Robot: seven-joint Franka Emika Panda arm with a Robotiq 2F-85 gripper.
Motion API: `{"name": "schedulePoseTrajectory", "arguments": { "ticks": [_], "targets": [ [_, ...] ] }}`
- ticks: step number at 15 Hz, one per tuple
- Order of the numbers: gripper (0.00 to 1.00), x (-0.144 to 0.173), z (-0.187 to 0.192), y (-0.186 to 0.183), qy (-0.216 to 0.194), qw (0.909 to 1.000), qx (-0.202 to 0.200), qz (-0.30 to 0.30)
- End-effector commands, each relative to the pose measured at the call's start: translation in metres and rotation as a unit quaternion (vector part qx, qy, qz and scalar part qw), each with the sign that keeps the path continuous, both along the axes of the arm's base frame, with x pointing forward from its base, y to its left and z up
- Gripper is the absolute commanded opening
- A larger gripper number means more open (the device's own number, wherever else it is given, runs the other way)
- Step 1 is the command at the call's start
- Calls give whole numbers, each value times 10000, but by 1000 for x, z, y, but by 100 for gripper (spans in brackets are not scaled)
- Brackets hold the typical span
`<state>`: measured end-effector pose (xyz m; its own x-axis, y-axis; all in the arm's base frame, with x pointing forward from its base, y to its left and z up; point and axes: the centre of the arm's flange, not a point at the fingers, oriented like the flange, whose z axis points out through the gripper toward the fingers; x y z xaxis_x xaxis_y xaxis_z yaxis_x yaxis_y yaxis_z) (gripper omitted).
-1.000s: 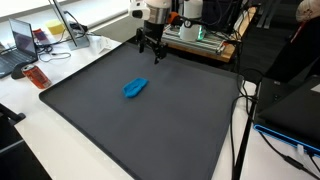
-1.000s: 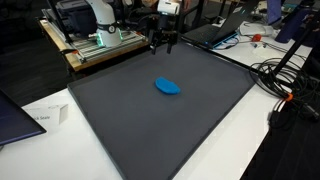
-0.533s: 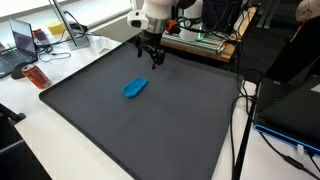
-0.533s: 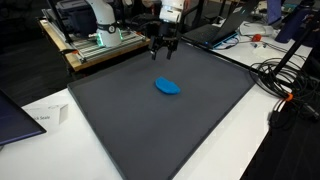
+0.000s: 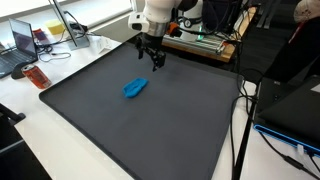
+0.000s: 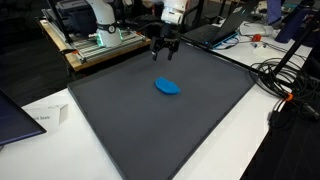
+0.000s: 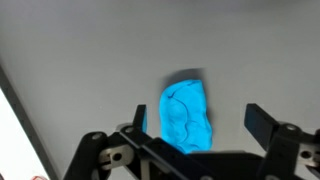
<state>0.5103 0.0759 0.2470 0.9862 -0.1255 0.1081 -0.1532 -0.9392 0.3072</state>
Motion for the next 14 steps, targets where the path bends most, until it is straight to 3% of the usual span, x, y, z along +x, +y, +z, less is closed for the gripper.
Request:
{"name": "schedulePoseTrajectory", "arguments": {
  "ticks": [1, 7, 14],
  "targets": [
    [100, 21, -15, 22, 43, 9993, -283, -241],
    [100, 44, -25, 42, 310, 9945, -754, -655],
    [100, 97, -5, 57, 618, 9881, -1138, -828]
  ]
}}
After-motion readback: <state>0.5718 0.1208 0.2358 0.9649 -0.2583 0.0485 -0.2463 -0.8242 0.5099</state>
